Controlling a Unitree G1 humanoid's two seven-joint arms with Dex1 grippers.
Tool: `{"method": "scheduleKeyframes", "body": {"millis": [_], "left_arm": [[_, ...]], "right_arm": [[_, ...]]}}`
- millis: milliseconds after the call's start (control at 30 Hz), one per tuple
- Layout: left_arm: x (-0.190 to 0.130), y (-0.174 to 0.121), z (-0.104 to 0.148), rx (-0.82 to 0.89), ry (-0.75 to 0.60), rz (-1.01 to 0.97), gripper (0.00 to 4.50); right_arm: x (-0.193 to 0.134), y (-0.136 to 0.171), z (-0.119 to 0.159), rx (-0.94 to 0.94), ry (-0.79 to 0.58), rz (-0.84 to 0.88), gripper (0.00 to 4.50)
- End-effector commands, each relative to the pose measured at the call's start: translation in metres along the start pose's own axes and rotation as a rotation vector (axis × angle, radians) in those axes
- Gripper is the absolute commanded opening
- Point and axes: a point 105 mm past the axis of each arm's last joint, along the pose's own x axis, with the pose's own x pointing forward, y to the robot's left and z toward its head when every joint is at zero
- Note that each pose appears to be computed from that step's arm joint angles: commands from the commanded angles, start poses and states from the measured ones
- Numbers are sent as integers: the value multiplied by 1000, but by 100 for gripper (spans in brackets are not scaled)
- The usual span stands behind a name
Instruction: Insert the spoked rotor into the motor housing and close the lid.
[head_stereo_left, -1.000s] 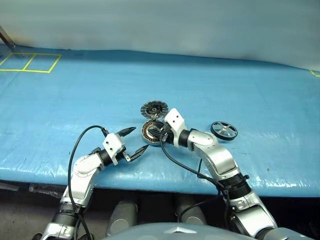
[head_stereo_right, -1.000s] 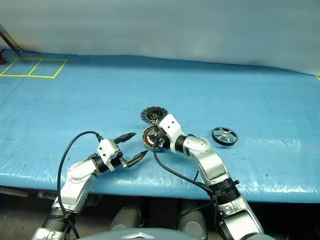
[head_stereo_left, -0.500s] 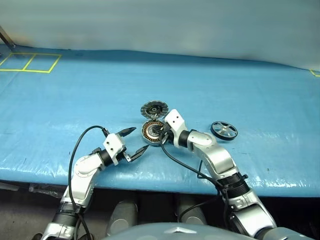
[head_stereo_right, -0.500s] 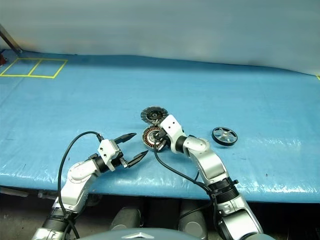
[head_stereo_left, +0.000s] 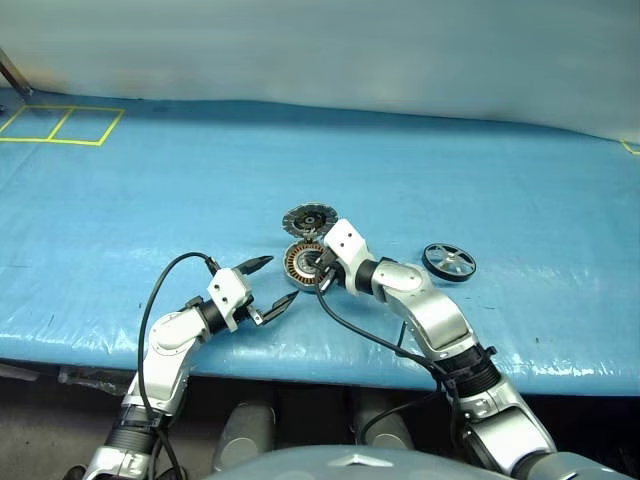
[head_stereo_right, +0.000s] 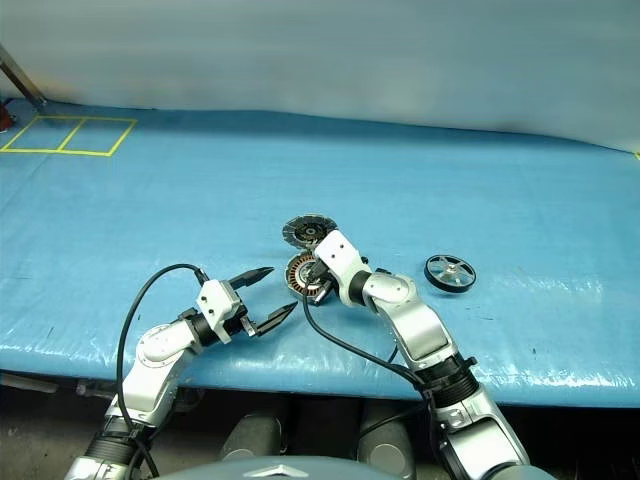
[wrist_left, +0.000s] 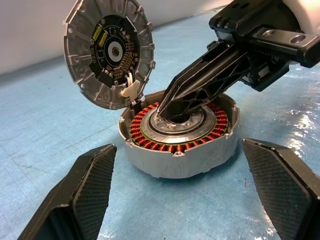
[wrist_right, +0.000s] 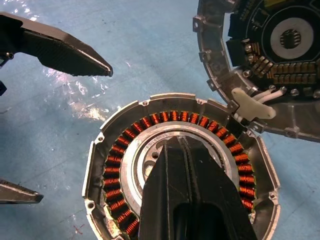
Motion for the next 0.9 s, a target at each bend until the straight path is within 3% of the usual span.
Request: {"method": "scheduleKeyframes", "body": {"millis": [33, 600, 767, 900], "left_arm": [[3, -3, 7, 11, -31, -5, 441], [3, -4, 6, 3, -29, -9, 441], [3, -5, 7, -8, -36, -21, 441], [1, 0, 11, -9, -48, -14, 441]], "right_arm": [[-1, -5, -17, -33, 79, -47, 2], [-13, -6, 20, 6, -78, -64, 2], [-33, -13, 36, -5, -142, -82, 2], [-64, -35, 31, -70, -102, -171, 2]]}}
